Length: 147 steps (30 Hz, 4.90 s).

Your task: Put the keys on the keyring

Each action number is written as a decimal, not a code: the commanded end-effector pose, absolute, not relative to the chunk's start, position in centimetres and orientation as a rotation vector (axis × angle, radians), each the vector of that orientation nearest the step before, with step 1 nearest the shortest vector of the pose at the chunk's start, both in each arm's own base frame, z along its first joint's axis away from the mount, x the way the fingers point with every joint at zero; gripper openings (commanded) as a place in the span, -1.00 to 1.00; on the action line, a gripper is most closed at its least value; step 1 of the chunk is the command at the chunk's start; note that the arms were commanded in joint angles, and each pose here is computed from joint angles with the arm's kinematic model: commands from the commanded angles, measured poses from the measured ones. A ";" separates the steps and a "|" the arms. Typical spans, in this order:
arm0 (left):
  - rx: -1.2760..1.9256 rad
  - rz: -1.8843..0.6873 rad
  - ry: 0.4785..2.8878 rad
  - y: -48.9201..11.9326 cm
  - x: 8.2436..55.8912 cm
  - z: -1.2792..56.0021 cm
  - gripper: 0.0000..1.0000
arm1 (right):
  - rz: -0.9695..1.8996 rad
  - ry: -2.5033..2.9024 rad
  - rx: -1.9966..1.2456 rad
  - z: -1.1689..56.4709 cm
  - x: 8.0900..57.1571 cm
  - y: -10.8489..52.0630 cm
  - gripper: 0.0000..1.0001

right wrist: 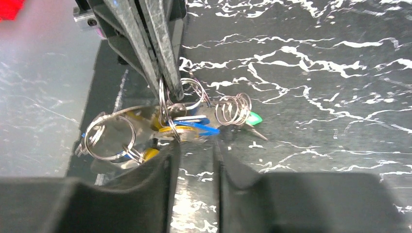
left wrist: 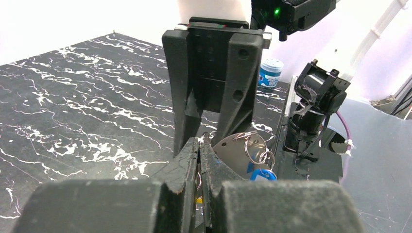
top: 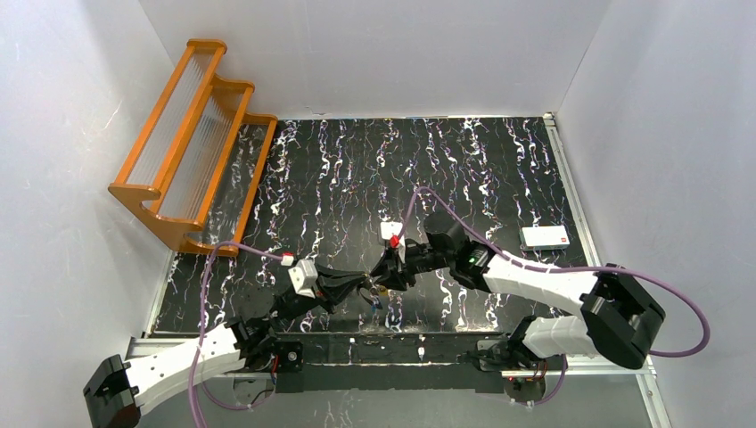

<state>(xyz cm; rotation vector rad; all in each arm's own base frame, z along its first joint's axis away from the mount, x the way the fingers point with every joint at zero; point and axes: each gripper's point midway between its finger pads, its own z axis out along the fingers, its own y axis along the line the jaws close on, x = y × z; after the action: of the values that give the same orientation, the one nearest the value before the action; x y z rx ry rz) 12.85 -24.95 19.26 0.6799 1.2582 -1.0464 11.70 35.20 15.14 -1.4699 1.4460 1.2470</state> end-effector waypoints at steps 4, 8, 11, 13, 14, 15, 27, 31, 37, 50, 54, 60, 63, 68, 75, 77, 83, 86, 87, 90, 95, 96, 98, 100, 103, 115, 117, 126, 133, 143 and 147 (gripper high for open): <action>0.667 -1.036 1.175 -24.4 12.6 20.0 -1.00 | 1.068 1.325 -1.391 18.4 13.7 34.3 0.17; 0.667 -1.022 1.141 -24.1 12.6 20.7 -1.00 | 1.022 1.276 -1.357 20.1 14.3 34.0 0.28; 0.668 -1.016 1.121 -24.0 12.6 21.1 -1.00 | 1.008 1.245 -1.333 21.3 14.5 34.0 0.29; 0.673 -1.019 1.105 -24.0 12.4 21.4 -1.00 | 1.016 1.216 -1.331 21.9 14.3 34.0 0.24; 0.676 -1.022 1.097 -24.0 12.3 21.6 -1.00 | 1.026 1.202 -1.336 22.2 14.2 34.1 0.19; 0.676 -1.023 1.090 -24.0 12.3 21.7 -1.00 | 1.039 1.192 -1.344 22.3 13.9 34.2 0.11; 0.683 -1.040 1.054 -24.1 11.8 22.4 -1.00 | 1.150 1.112 -1.377 23.8 12.3 34.9 -0.48; 0.688 -1.042 1.056 -24.1 11.8 22.2 -1.00 | 1.093 1.119 -1.333 24.6 13.2 34.6 -0.33; 0.693 -1.034 1.073 -24.2 11.9 21.7 -1.00 | 1.054 1.090 -1.287 26.0 13.9 34.5 0.11; 0.682 -1.019 1.090 -24.2 12.4 21.6 -1.00 | 1.206 1.030 -1.365 26.1 11.8 35.6 -0.11; 0.681 -1.017 1.090 -24.2 12.4 21.6 -1.00 | 1.244 0.997 -1.397 26.0 10.9 35.5 -0.08; 0.684 -1.018 1.087 -24.3 12.4 21.7 -1.00 | 1.280 0.987 -1.420 26.0 10.4 35.6 -0.02; 0.684 -1.015 1.090 -24.3 12.4 21.6 -1.00 | 1.290 0.985 -1.425 26.0 10.2 35.5 0.01; 0.683 -1.016 1.086 -24.3 12.4 21.7 -1.00 | 1.286 1.017 -1.411 25.7 10.5 35.7 -0.03; 0.685 -1.023 1.084 -24.3 12.3 21.7 -1.00 | 1.276 1.072 -1.385 25.3 11.5 36.3 -0.38; 0.685 -1.023 1.084 -24.3 12.3 21.7 -1.00 | 1.285 1.073 -1.387 25.3 11.5 36.4 -0.43; 0.684 -1.027 1.079 -24.3 12.2 21.9 -1.00 | 1.297 1.074 -1.400 25.1 11.4 36.6 -0.95; 0.683 -1.023 1.072 -24.2 12.2 22.1 -1.00 | 1.272 1.066 -1.400 25.2 11.5 36.3 -0.97; 0.686 -1.021 1.068 -24.3 12.2 22.2 -1.00 | 1.259 1.066 -1.398 25.2 11.6 36.3 -0.97; 0.674 -0.996 1.065 -24.1 12.6 22.5 -0.83 | 1.217 1.079 -1.400 25.2 12.0 36.0 -0.97; 0.716 -0.926 1.109 -24.3 13.4 22.0 -0.20 | 1.161 1.111 -1.442 24.6 12.3 35.6 -0.97; 0.752 -0.883 1.126 -24.3 13.7 21.8 -0.16 | 1.153 1.118 -1.453 24.4 12.3 35.5 -0.97; 0.802 -0.806 1.166 -24.1 14.3 21.6 -0.13 | 1.140 1.131 -1.479 24.0 12.3 35.3 -0.97; 0.857 -0.728 1.196 -23.7 14.7 21.6 -0.12 | 1.134 1.143 -1.511 23.4 12.2 35.2 -0.97; 0.964 -0.644 1.245 -23.2 14.8 21.5 -0.13 | 1.117 1.159 -1.561 22.6 12.1 35.0 -0.97; 1.268 -0.601 1.405 -22.9 13.1 18.0 -0.25 | 1.281 1.272 -1.756 17.8 9.9 34.9 -0.97; 1.258 -0.632 1.399 -23.3 12.9 17.8 -0.25 | 1.333 1.299 -1.756 17.1 9.5 35.0 -0.97; 1.276 -0.769 1.412 -24.9 11.6 15.6 -0.28 | 1.445 1.369 -1.718 15.8 9.1 35.9 -0.97; 1.309 -0.859 1.425 -25.8 10.5 14.8 -0.40 | 1.453 1.436 -1.732 15.1 9.5 36.4 -0.97; 1.277 -0.852 1.464 -25.6 10.8 15.1 -0.32 | 1.421 1.438 -1.725 15.2 9.8 36.6 -0.97; 1.202 -0.818 1.484 -25.0 11.5 16.3 -0.29 | 1.404 1.446 -1.722 15.2 9.9 36.7 -0.97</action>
<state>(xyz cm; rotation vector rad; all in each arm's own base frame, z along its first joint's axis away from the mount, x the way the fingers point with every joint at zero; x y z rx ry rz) 10.97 -25.36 14.45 1.2791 1.4794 -0.8313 9.15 35.74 13.60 -1.7383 1.4919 1.4362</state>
